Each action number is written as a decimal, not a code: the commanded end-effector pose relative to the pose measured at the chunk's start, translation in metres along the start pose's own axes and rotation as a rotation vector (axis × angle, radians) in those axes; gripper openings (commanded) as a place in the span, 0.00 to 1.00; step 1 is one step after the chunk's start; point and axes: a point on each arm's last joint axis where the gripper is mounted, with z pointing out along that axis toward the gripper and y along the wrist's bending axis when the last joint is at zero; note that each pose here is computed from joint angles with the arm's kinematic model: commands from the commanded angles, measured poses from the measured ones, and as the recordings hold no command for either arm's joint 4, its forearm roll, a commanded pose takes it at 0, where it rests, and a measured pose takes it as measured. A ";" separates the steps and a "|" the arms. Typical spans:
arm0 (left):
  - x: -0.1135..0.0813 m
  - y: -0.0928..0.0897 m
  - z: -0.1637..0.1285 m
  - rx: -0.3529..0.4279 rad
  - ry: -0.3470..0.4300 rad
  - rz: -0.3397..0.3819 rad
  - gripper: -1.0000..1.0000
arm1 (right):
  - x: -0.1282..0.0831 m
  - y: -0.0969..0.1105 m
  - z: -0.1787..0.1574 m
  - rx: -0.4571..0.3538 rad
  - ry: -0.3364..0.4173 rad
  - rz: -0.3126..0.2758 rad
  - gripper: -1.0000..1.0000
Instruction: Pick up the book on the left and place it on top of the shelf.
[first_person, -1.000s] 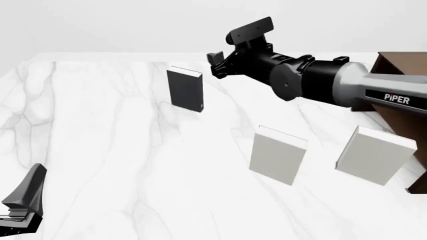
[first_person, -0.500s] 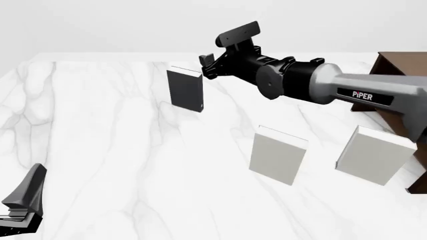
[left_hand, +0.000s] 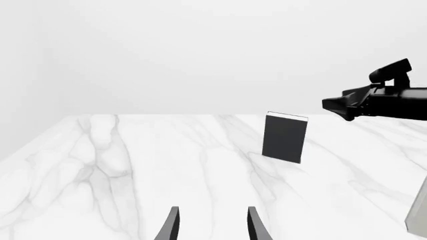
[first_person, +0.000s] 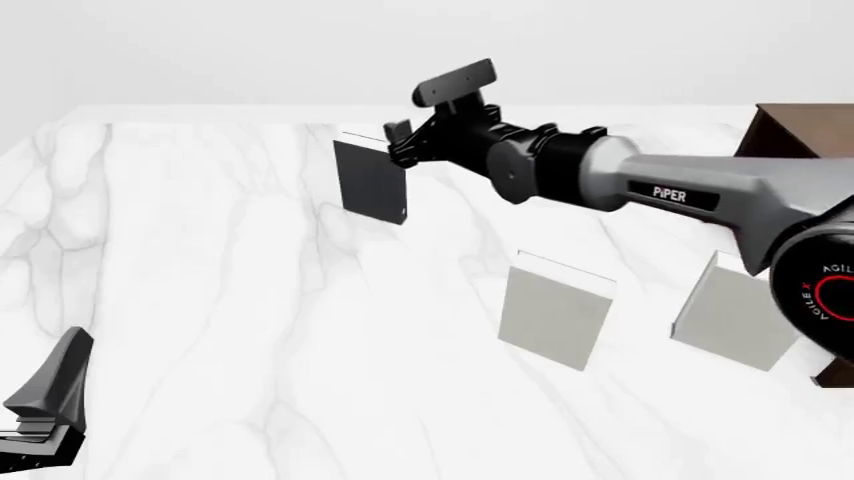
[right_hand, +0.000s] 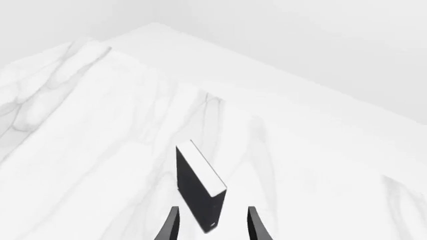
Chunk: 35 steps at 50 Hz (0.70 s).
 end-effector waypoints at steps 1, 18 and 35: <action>0.000 0.000 0.000 0.000 0.000 0.000 1.00 | 0.006 0.003 0.010 -0.005 0.007 0.003 1.00; 0.000 0.000 0.000 0.000 0.000 0.000 1.00 | 0.018 0.005 0.025 -0.008 0.016 0.011 1.00; 0.000 0.000 0.000 0.000 0.000 0.000 1.00 | 0.034 0.015 0.033 -0.025 0.036 0.015 1.00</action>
